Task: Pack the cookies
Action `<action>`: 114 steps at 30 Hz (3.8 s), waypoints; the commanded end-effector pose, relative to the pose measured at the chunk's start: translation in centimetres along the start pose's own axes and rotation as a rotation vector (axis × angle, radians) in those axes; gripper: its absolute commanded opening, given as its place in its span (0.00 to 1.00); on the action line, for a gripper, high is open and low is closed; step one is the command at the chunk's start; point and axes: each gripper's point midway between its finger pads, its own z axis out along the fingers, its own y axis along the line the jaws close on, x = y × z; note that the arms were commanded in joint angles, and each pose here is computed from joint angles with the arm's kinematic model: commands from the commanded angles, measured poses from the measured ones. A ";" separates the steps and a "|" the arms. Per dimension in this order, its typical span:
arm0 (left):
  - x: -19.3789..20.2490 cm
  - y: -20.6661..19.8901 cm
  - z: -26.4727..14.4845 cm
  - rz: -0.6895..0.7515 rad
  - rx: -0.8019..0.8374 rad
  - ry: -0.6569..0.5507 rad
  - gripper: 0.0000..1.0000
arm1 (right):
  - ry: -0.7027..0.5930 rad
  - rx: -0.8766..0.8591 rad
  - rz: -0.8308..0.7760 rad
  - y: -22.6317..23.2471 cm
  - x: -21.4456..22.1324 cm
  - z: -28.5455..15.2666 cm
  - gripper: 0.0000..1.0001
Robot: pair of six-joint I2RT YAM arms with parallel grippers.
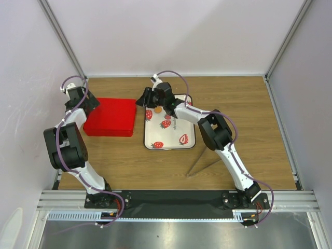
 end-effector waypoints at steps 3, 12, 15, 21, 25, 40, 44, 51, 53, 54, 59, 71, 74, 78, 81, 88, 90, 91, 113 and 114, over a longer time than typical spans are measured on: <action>-2.5 -1.2 0.2 0.013 0.055 -0.055 0.88 | -0.024 -0.045 -0.002 3.0 -1.6 0.0 0.43; -2.4 -1.5 0.2 0.025 0.073 -0.047 0.88 | 0.007 -0.020 0.011 2.2 -0.5 0.9 0.39; -2.3 -1.4 0.4 0.027 0.066 -0.046 0.87 | 0.007 -0.008 0.009 1.9 -0.7 1.0 0.38; -2.2 -1.4 0.4 0.032 0.067 -0.042 0.87 | 0.015 0.017 0.008 1.5 -0.4 1.3 0.37; -2.2 -1.4 0.4 0.030 0.069 -0.042 0.87 | 0.019 0.014 0.012 1.4 -0.1 1.5 0.37; -2.5 -1.7 0.6 0.028 0.087 -0.058 0.87 | 0.032 0.016 0.018 0.8 0.4 2.7 0.35; -2.5 -1.8 0.6 0.030 0.088 -0.059 0.86 | 0.027 0.014 0.017 0.9 0.1 2.7 0.34; -2.4 -1.8 0.8 0.029 0.092 -0.054 0.86 | 0.025 0.007 0.016 1.0 0.0 2.9 0.29; -2.2 -1.9 0.8 0.031 0.094 -0.052 0.86 | 0.027 0.007 0.017 1.0 0.1 2.9 0.29; -2.1 -1.8 0.9 0.031 0.091 -0.048 0.86 | 0.027 0.009 0.018 0.8 0.1 2.9 0.29; -2.3 -1.5 0.9 0.033 0.074 -0.056 0.86 | 0.026 0.006 0.017 1.0 0.0 2.9 0.29; -1.3 1.4 0.7 0.018 -0.072 -0.033 0.87 | 0.027 -0.005 0.026 1.4 -0.1 2.9 0.28; -0.5 1.5 0.9 -0.020 -0.044 -0.013 0.88 | 0.027 -0.007 0.031 1.4 0.0 2.9 0.28; 0.0 1.4 1.1 -0.092 0.030 0.020 0.88 | 0.030 -0.013 0.033 1.5 0.1 2.9 0.28; -0.3 1.1 1.2 -0.121 0.087 0.012 0.88 | 0.032 -0.015 0.034 1.5 0.2 2.9 0.27; 0.7 0.1 1.3 -0.129 0.173 0.030 0.89 | 0.033 -0.022 0.036 1.8 0.2 2.9 0.27; 0.9 -0.2 1.3 -0.135 0.191 0.034 0.89 | 0.032 -0.023 0.035 1.9 0.1 2.9 0.28; 1.0 -0.4 1.3 -0.140 0.205 0.038 0.89 | 0.034 -0.023 0.034 1.9 0.2 2.9 0.27; 2.9 -2.1 0.7 -0.199 0.321 0.083 0.83 | 0.055 -0.047 0.018 3.6 1.2 4.0 0.33; 2.9 -2.1 0.7 -0.200 0.322 0.083 0.83 | 0.054 -0.050 0.018 3.7 1.2 4.0 0.33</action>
